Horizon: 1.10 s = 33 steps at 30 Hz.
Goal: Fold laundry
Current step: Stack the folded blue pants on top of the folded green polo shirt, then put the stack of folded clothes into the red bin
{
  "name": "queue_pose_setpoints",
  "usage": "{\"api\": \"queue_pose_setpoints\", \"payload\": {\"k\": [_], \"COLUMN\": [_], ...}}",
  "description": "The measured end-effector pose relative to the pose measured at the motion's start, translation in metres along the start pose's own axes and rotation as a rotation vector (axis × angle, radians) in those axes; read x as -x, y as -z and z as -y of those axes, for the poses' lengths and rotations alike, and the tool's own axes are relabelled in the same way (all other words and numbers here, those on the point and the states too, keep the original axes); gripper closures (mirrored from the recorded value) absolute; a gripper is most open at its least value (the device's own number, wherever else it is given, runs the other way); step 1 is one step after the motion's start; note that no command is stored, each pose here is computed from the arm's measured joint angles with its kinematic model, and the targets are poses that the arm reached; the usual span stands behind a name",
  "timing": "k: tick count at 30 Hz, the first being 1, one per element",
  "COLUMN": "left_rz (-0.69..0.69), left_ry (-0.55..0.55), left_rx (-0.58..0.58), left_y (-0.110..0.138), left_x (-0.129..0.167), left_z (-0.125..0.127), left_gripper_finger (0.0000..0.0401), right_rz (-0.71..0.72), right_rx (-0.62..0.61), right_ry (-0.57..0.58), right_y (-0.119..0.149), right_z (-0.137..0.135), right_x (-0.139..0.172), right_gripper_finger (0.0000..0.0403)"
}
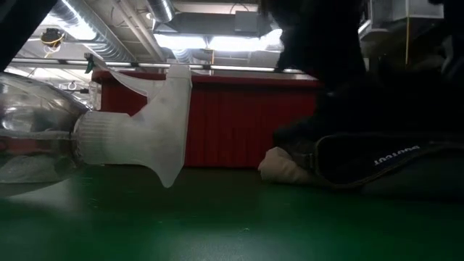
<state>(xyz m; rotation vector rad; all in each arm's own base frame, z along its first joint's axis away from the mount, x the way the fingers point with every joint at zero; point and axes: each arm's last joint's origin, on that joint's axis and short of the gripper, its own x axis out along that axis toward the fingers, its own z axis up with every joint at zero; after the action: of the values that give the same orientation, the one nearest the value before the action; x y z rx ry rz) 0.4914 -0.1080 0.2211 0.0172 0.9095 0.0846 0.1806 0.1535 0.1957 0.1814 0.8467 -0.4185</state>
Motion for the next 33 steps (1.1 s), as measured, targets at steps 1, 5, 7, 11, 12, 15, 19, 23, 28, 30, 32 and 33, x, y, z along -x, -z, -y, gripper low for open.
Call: {"api": "queue_pose_setpoints", "payload": {"k": [1,5,7,11,12,15,19,23,28,30,32,33], "left_rz": [-0.016,-0.064,-0.079,-0.082,-0.084,-0.085,-0.061,-0.085,-0.147,-0.176,-0.209,-0.222], "left_ry": [-0.003,-0.010,-0.013,-0.012,-0.010,0.030,0.056,0.039,0.004,0.019,0.048,0.065], "left_rx": [0.001,0.025,0.027,0.023,0.030,0.036,0.012,0.021,0.036,0.048,0.052,0.045], "left_y": [0.004,0.020,0.028,0.036,0.035,0.029,0.018,0.010,0.009,0.010,0.013,0.014], "left_x": [-0.005,-0.020,-0.027,-0.033,-0.032,-0.025,0.001,0.038,0.068,0.072,0.070,0.068], "left_z": [0.001,0.005,0.006,0.008,0.008,0.008,0.003,-0.013,-0.035,-0.042,-0.046,-0.048], "left_gripper_finger": [0.0275,0.0275,0.0275,0.0275,0.0275,0.0275,0.0275,0.0275,0.0275,0.0275,0.0275,0.0275], "right_rz": [-0.018,-0.057,-0.066,-0.083,-0.083,-0.090,-0.093,-0.071,-0.051,-0.045,-0.052,-0.057], "right_rx": [0.004,0.028,0.037,0.029,0.024,0.002,-0.024,-0.054,-0.118,-0.168,-0.181,-0.177], "right_ry": [0.013,0.056,0.064,0.048,0.038,-0.002,-0.069,-0.124,-0.153,-0.158,-0.155,-0.159], "right_y": [0.003,0.015,0.019,0.018,0.017,0.012,0.002,-0.009,-0.017,-0.019,-0.017,-0.015], "right_z": [-0.003,-0.013,-0.016,-0.017,-0.016,-0.012,-0.001,0.015,0.038,0.044,0.046,0.046], "right_x": [-0.005,-0.024,-0.029,-0.028,-0.026,-0.017,0.002,0.023,0.045,0.050,0.053,0.055], "right_gripper_finger": [0.0245,0.0245,0.0245,0.0245,0.0245,0.0245,0.0245,0.0245,0.0245,0.0245,0.0245,0.0245]}}
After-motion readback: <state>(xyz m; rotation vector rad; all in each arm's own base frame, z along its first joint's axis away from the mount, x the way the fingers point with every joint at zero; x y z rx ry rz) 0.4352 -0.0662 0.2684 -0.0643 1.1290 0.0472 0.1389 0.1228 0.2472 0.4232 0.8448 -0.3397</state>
